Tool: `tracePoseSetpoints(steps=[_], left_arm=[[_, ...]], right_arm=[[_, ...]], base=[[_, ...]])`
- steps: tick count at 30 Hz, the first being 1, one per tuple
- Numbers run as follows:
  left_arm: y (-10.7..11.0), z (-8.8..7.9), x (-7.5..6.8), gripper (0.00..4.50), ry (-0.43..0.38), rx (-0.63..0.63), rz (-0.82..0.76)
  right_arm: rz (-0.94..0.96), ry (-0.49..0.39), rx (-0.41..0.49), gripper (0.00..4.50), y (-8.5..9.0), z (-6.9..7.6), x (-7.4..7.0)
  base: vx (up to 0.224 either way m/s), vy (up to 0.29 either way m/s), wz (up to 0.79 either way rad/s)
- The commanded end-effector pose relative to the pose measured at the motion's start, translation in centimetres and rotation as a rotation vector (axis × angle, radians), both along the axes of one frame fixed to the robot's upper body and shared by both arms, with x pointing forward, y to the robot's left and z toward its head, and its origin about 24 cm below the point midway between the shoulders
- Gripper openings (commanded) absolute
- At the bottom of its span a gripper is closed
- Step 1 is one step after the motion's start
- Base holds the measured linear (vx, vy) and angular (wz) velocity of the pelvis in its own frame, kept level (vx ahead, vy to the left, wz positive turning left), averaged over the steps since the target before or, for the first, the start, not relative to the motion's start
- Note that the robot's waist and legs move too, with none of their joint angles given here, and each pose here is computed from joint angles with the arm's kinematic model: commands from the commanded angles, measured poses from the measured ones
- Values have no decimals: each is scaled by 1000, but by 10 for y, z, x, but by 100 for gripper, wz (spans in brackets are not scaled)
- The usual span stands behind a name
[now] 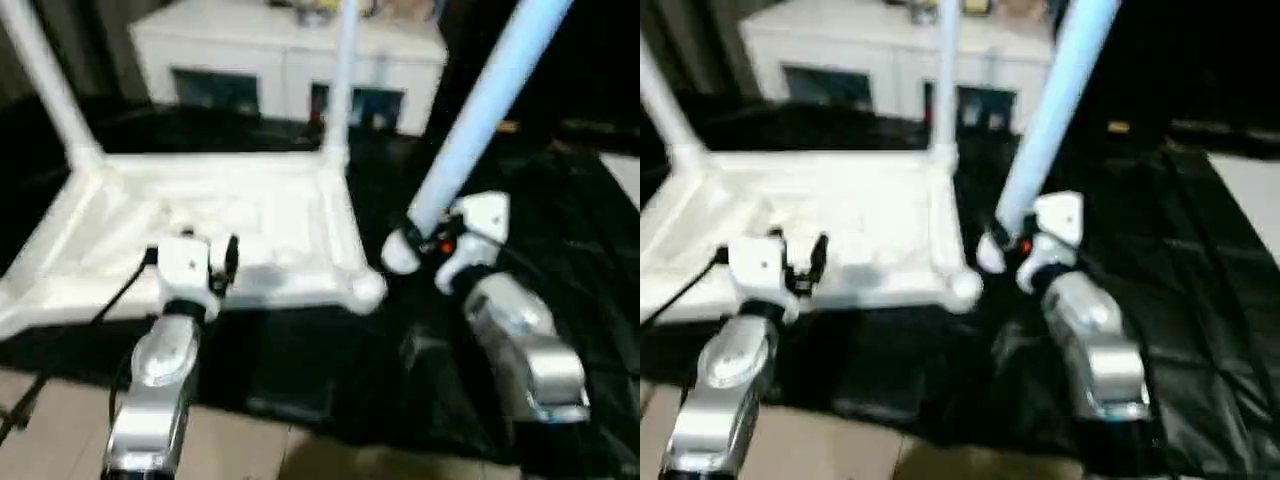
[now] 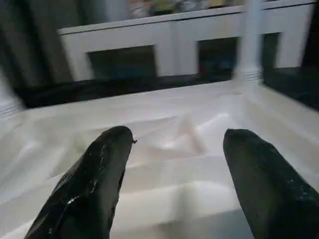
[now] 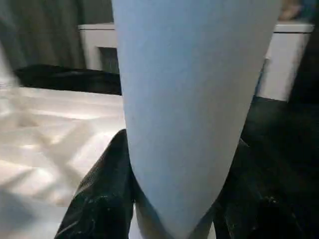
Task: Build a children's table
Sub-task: Insert table leg to table base
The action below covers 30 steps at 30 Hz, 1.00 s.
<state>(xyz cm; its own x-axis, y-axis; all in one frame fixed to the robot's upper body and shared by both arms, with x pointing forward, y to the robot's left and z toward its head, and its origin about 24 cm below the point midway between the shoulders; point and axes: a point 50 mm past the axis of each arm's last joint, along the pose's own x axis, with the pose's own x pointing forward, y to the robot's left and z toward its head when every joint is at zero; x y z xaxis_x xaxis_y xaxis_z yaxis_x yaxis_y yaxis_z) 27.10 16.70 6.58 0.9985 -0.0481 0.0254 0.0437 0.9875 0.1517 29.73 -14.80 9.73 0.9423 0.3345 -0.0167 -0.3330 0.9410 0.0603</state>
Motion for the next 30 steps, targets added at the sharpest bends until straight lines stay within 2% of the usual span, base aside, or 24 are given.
tracePoseSetpoints(steps=[1,3,8,9,11,12,13,14,15,16,17,18,19,21,22,24,25,27,30], left_arm=[[-10,0,1,339,-6,-6,-56],[-10,0,1,339,-10,-5,-66],[-8,2,2,339,-13,20,-80],[-11,3,0,339,-8,2,-170],[-13,3,-1,339,4,-6,-223],[-20,4,-5,356,21,-44,-357],[-20,4,-5,366,23,-51,-374],[-25,6,-9,373,46,-62,-491],[-25,6,-9,373,46,-62,-491],[-32,5,-15,385,106,-33,-671],[-34,5,-16,385,133,-9,-746],[-34,5,-15,411,145,2,-777],[-34,5,-15,411,148,5,-786],[-30,4,-9,420,210,71,-887],[-30,4,-9,430,210,71,-887],[-17,4,3,442,293,186,-947],[-15,4,4,442,304,204,-951],[-4,3,14,442,396,293,-983],[1,3,23,442,441,325,-968]], right_arm=[[-29,-1,7,185,-9,2,-1],[-38,7,31,185,-10,1,-3],[-17,7,2,185,-8,1,-4],[25,5,12,185,-4,3,-5],[43,3,17,185,-3,4,-5],[70,6,12,185,-1,4,-6],[73,6,12,185,-1,4,-6],[90,9,11,185,0,4,-6],[90,9,11,185,0,4,-6],[121,19,10,185,1,4,-7],[150,24,18,185,3,5,-7],[169,28,20,185,4,6,-7],[174,29,20,185,4,6,-8],[282,39,1,185,7,9,-11],[282,39,1,185,7,9,-11],[377,45,-49,185,6,12,-13],[384,46,-57,185,5,13,-13],[411,45,-75,185,2,15,-11],[442,48,-94,185,1,15,-11]], base=[[88,-104,-22],[88,-93,-33],[85,8,-20],[104,63,-6],[83,34,2],[94,36,4],[0,0,0],[0,0,0],[0,0,0],[0,0,0],[0,0,0],[0,0,0],[0,0,0],[-36,-5,2],[-85,-11,5],[-86,-10,5],[-86,-2,4],[-85,2,2],[-48,8,-4]])
